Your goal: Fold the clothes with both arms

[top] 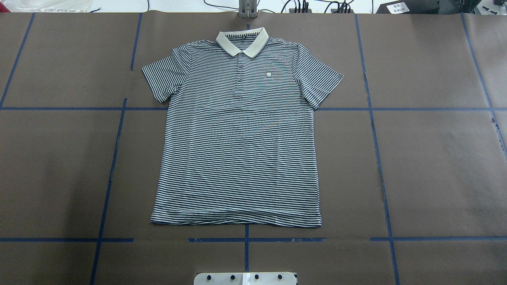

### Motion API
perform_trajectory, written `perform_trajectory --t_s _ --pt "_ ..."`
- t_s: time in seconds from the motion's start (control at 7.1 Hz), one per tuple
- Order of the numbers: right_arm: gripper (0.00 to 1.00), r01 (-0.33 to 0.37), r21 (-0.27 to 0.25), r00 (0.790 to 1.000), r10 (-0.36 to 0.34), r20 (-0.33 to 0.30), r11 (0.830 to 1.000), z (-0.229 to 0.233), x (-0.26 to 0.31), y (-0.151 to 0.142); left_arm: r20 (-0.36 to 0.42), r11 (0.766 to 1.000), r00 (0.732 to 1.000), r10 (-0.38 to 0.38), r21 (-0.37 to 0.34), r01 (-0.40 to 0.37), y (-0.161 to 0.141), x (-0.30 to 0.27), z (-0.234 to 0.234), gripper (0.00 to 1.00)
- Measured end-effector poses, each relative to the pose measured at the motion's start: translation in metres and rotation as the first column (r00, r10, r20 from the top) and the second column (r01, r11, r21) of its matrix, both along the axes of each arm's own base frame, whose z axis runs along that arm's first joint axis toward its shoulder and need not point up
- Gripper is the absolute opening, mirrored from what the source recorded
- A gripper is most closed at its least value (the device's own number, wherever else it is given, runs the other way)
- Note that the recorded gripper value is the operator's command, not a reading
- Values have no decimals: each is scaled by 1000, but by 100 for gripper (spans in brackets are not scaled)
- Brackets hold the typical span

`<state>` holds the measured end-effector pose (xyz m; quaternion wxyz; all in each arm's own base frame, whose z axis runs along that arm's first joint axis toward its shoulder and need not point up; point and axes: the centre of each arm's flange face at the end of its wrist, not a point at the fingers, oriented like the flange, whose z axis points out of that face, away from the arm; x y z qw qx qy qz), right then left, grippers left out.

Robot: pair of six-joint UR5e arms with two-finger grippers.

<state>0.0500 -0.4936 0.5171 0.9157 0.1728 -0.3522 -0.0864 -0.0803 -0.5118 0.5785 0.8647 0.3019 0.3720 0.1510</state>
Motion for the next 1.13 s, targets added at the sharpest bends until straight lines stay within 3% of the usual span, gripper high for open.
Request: perform_trajectory --t_s 0.28,0.42,0.84,1.13 --pt "100 -20 48 1000 19 18 999 -29 -8 -29 -1 996 1000 -3 84 3 -11 0 -3 100" --pt "100 -56 36 997 54 53 998 -54 -28 -55 -9 995 1000 -12 94 13 -13 0 -7 100" --pt "95 -179 -28 964 181 196 984 -129 -166 -118 -27 996 999 -31 88 34 -13 -1 -13 100" --pt "84 -294 -52 924 298 239 954 -149 -288 -145 -28 995 999 -32 89 34 -13 -1 -13 100"
